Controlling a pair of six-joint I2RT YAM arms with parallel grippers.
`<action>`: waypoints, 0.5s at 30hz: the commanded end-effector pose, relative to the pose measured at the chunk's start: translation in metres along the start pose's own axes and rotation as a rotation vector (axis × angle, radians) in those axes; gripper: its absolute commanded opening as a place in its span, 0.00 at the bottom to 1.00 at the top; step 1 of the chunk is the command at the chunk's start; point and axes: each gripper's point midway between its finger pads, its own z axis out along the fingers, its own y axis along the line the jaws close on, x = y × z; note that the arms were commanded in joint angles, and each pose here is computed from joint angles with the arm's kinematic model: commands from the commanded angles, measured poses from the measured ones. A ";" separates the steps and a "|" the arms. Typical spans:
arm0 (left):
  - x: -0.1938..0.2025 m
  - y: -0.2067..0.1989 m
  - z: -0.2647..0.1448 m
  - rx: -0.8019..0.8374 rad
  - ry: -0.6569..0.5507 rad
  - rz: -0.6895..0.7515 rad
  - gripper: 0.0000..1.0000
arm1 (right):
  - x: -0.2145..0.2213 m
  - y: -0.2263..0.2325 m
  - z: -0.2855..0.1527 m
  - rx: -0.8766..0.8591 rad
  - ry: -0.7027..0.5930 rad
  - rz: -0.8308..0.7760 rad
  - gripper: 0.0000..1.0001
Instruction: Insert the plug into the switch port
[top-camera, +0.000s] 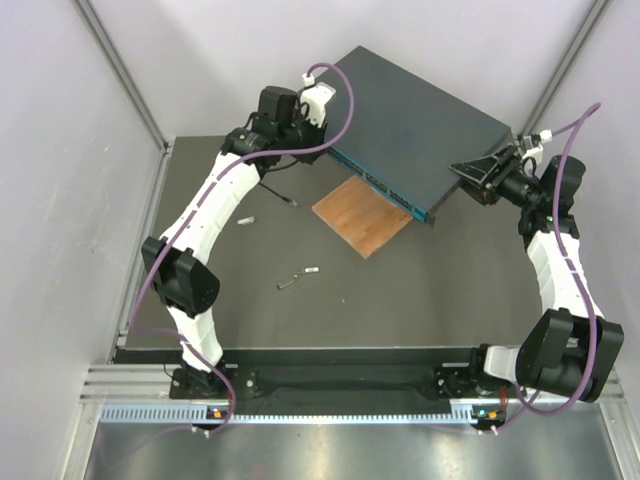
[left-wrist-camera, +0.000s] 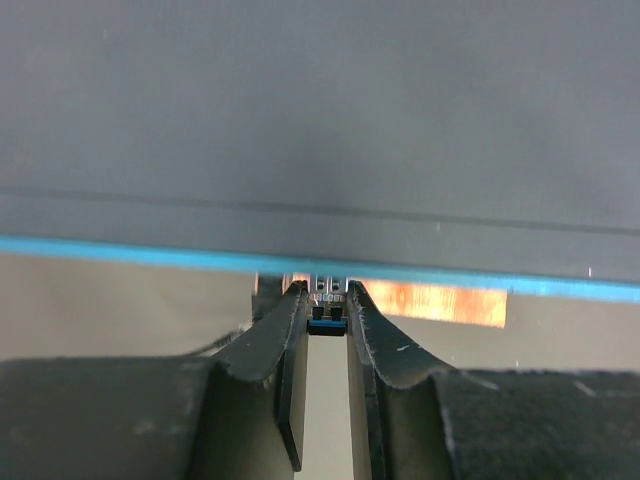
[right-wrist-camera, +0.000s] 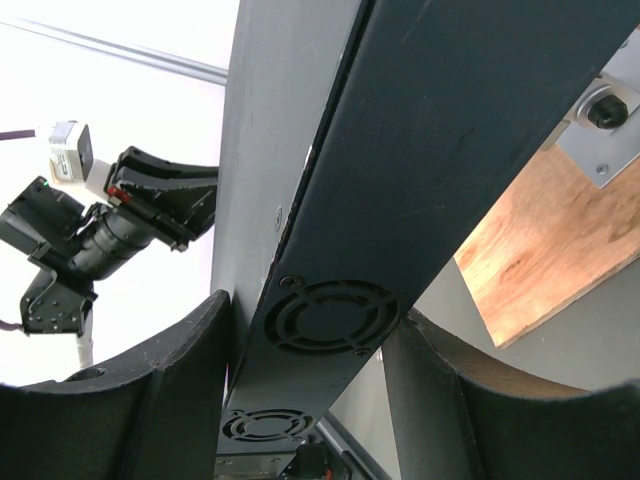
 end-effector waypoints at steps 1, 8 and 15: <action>-0.068 -0.021 0.006 0.083 -0.246 0.045 0.00 | -0.006 -0.006 0.018 0.006 -0.015 -0.129 0.00; -0.066 -0.014 0.001 0.038 -0.232 0.061 0.26 | -0.008 -0.006 0.018 0.010 -0.013 -0.133 0.00; -0.058 -0.007 -0.039 -0.011 -0.196 0.094 0.54 | -0.009 -0.004 0.018 0.011 -0.015 -0.144 0.00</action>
